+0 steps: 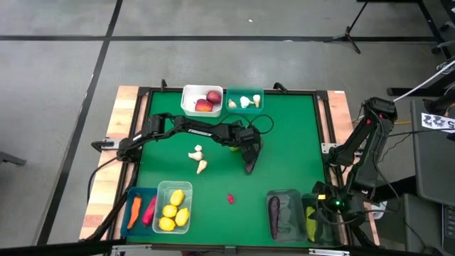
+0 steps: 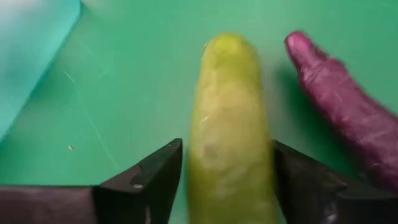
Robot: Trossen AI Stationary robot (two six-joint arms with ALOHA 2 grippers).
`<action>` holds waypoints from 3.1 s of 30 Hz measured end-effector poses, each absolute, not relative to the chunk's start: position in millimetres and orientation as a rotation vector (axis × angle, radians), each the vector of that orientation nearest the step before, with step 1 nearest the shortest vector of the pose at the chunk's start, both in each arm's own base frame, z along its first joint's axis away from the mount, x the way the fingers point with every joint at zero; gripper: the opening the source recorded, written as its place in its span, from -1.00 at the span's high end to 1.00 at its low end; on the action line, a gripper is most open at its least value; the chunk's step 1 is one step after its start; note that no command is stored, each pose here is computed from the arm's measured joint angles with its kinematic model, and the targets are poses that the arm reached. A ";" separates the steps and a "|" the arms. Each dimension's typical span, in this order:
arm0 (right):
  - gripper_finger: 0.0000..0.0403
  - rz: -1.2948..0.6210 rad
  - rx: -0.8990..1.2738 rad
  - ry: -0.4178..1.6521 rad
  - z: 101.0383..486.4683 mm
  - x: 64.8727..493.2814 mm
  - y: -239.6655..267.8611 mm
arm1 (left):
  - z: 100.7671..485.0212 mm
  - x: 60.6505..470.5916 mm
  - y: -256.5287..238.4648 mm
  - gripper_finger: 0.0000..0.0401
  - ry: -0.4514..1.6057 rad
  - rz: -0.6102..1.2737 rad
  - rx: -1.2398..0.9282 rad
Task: Sort produce into baskets
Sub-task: Put the cucumber into the right black bin
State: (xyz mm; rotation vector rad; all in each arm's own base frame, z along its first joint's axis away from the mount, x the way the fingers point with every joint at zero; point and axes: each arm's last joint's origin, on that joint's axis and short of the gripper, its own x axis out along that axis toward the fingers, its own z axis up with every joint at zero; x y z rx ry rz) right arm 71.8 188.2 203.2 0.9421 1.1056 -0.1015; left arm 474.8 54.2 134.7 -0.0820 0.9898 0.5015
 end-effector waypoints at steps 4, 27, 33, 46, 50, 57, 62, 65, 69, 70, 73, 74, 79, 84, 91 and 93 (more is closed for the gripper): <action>-0.46 -0.073 0.919 1.065 211.7 73.6 190.6 | 137.9 473.6 54.3 0.14 1.000 0.492 -0.062; -0.46 -0.439 0.042 0.050 278.3 114.6 157.5 | 279.2 462.2 18.9 0.16 0.522 0.370 -0.007; -0.46 -0.515 -0.012 0.058 279.6 127.2 149.6 | 305.9 458.0 -16.0 0.15 0.405 0.258 0.076; -0.46 -0.532 -0.033 0.037 285.4 129.8 153.1 | 333.3 458.8 -58.7 0.17 0.155 0.158 0.174; -0.46 -0.547 -0.032 0.036 287.7 131.5 150.4 | 337.0 457.7 -60.7 0.17 0.135 0.153 0.199; -0.46 -0.635 -0.145 0.078 320.3 146.5 137.2 | 372.5 437.2 -55.6 0.17 0.057 0.147 0.209; -0.46 -0.630 -0.256 0.120 349.6 141.2 126.2 | 416.1 397.2 -49.5 0.17 0.047 0.139 0.279; -0.46 -0.549 -0.295 0.151 371.9 131.8 115.0 | 446.1 363.1 -43.8 0.17 0.030 0.141 0.304; -0.46 -0.282 -0.285 0.063 416.1 123.9 95.8 | 481.8 320.0 -39.8 0.17 -0.049 0.147 0.300; -0.46 -0.180 -0.300 -0.008 426.6 121.1 91.2 | 486.3 312.8 -41.0 0.17 -0.057 0.140 0.305; -0.46 0.028 -0.334 -0.207 446.1 110.6 77.9 | 499.5 289.6 -43.0 0.17 -0.085 0.102 0.321; -0.46 0.055 -0.338 -0.237 448.5 108.6 74.1 | 502.8 282.6 -43.4 0.17 -0.090 0.081 0.334; -0.46 -0.003 -0.362 -0.213 438.7 117.4 63.6 | 490.6 266.9 -41.0 0.17 -0.031 0.050 0.364; -0.46 0.025 -0.377 -0.146 413.2 141.4 66.7 | 465.6 250.2 -29.6 0.17 -0.093 0.094 0.333; -0.46 -0.006 -0.352 -0.113 389.2 167.7 65.5 | 399.8 227.1 -18.3 0.17 -0.217 0.135 0.184; -0.46 -0.021 -0.340 -0.121 383.9 176.6 64.1 | 379.4 226.1 -18.2 0.17 -0.271 0.135 0.137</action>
